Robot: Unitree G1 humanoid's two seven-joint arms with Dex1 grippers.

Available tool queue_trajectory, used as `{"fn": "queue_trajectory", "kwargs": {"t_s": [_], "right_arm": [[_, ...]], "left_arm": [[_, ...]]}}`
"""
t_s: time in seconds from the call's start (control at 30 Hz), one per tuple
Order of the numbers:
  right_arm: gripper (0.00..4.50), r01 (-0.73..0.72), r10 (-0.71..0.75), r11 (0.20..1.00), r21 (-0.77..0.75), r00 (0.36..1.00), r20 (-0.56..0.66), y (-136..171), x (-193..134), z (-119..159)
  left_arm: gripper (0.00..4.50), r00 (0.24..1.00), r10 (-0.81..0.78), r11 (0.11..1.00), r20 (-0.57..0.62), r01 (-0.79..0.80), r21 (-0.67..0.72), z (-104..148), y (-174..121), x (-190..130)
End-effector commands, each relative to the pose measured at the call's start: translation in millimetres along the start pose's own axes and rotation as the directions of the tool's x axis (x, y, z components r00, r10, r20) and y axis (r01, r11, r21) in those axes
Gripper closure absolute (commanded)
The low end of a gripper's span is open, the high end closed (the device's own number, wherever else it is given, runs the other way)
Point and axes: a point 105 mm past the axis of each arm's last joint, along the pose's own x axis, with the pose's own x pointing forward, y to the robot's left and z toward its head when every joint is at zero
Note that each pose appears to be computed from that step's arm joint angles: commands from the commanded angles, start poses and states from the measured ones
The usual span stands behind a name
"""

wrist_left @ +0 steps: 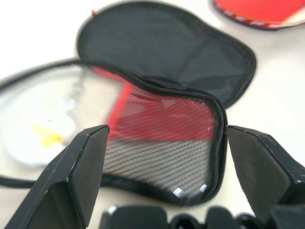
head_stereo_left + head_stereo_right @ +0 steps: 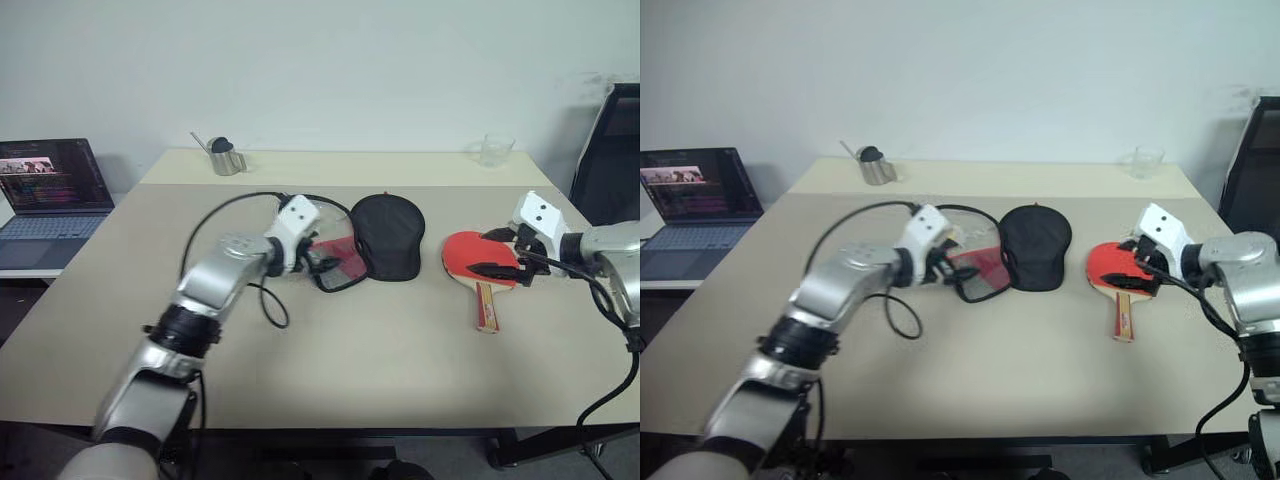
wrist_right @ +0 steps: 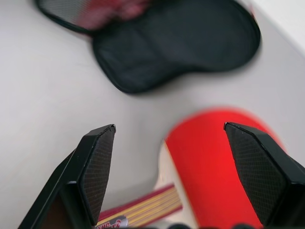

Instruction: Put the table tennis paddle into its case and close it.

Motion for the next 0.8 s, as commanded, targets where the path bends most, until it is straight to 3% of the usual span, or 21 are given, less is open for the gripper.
{"fn": "queue_trajectory", "kwargs": {"t_s": [0.03, 0.13, 0.43, 0.8], "right_arm": [[0.53, 0.153, -0.147, 0.979, 0.133, 0.988, -0.050, -12, -5, 0], [0.53, 0.248, -0.224, 0.929, 0.276, 0.968, -0.114, -16, -4, -10], [0.53, 0.421, -0.347, 0.780, 0.464, 0.907, -0.240, -18, 1, -31], [0.53, 0.482, -0.379, 0.699, 0.529, 0.876, -0.297, -6, 7, -42]], "left_arm": [[0.26, 0.992, -0.062, 0.992, 0.109, 0.050, 0.114, 24, 3, -28], [0.26, 0.992, -0.083, 0.987, 0.096, 0.069, 0.142, 18, 10, -48], [0.26, 0.995, -0.100, 0.980, 0.014, 0.096, 0.176, -1, 23, -86], [0.26, 0.996, -0.085, 0.983, 0.004, 0.083, 0.167, -7, 29, -104]]}}
